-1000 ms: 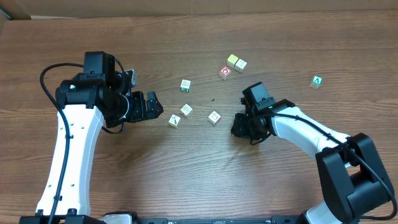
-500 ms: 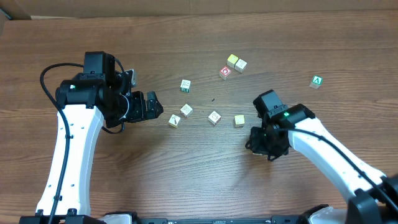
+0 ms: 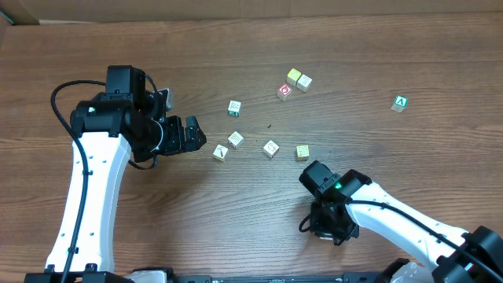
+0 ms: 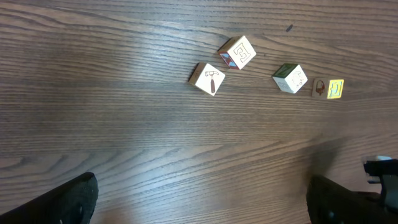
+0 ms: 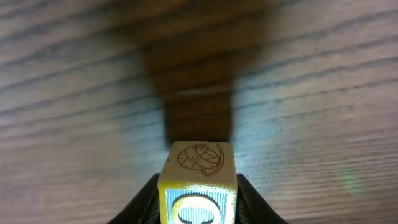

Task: Flip 5 blocks
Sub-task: 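Grasp the yellow-faced block with the right gripper and lift it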

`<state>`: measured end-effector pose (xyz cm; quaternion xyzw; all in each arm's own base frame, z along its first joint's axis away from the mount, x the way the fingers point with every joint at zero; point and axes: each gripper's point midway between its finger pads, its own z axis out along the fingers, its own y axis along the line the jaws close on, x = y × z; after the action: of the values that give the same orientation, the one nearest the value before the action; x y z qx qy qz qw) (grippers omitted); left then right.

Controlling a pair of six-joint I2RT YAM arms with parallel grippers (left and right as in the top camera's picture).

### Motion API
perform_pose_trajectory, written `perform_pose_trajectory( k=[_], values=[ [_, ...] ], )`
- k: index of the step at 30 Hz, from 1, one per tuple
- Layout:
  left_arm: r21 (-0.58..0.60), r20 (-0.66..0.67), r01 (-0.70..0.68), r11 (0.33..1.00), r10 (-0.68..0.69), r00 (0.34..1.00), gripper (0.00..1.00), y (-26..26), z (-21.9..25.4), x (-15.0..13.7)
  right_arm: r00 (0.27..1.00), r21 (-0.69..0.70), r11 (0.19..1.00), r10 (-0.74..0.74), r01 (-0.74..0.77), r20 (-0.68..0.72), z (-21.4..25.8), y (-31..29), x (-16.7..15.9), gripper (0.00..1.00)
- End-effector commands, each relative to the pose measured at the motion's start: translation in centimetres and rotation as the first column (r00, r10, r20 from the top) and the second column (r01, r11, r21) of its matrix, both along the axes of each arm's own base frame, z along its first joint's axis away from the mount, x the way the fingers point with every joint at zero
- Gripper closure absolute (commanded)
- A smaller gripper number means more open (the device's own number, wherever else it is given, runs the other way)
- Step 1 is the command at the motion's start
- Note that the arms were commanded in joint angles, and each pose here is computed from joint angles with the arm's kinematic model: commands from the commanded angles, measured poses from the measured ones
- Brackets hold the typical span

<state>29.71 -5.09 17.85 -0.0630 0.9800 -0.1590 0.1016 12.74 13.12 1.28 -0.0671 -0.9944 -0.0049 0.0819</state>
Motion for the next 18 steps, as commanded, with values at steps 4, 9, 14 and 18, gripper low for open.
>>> perform_pose_trajectory(
  k=[4,9,14,18],
  values=[
    [-0.013,-0.002,-0.01,1.0,0.01,1.0,0.0,-0.1,0.3,0.2,0.998,0.011,0.999,-0.034,0.033,0.051,0.0,0.5,1.0,0.78],
    [-0.013,-0.005,-0.01,1.0,0.01,1.0,0.0,-0.1,0.3,0.1,0.998,0.016,0.999,-0.034,0.033,0.061,0.0,0.6,1.2,0.75],
    [-0.013,-0.004,-0.01,1.0,0.01,1.0,0.0,-0.1,0.3,0.1,0.997,0.021,0.999,-0.028,0.026,0.073,0.0,0.7,1.5,0.75],
    [-0.013,-0.004,-0.01,1.0,0.01,1.0,0.0,-0.1,0.3,0.1,0.995,0.038,0.999,-0.013,0.009,0.095,0.0,1.1,2.1,0.74]
  ],
)
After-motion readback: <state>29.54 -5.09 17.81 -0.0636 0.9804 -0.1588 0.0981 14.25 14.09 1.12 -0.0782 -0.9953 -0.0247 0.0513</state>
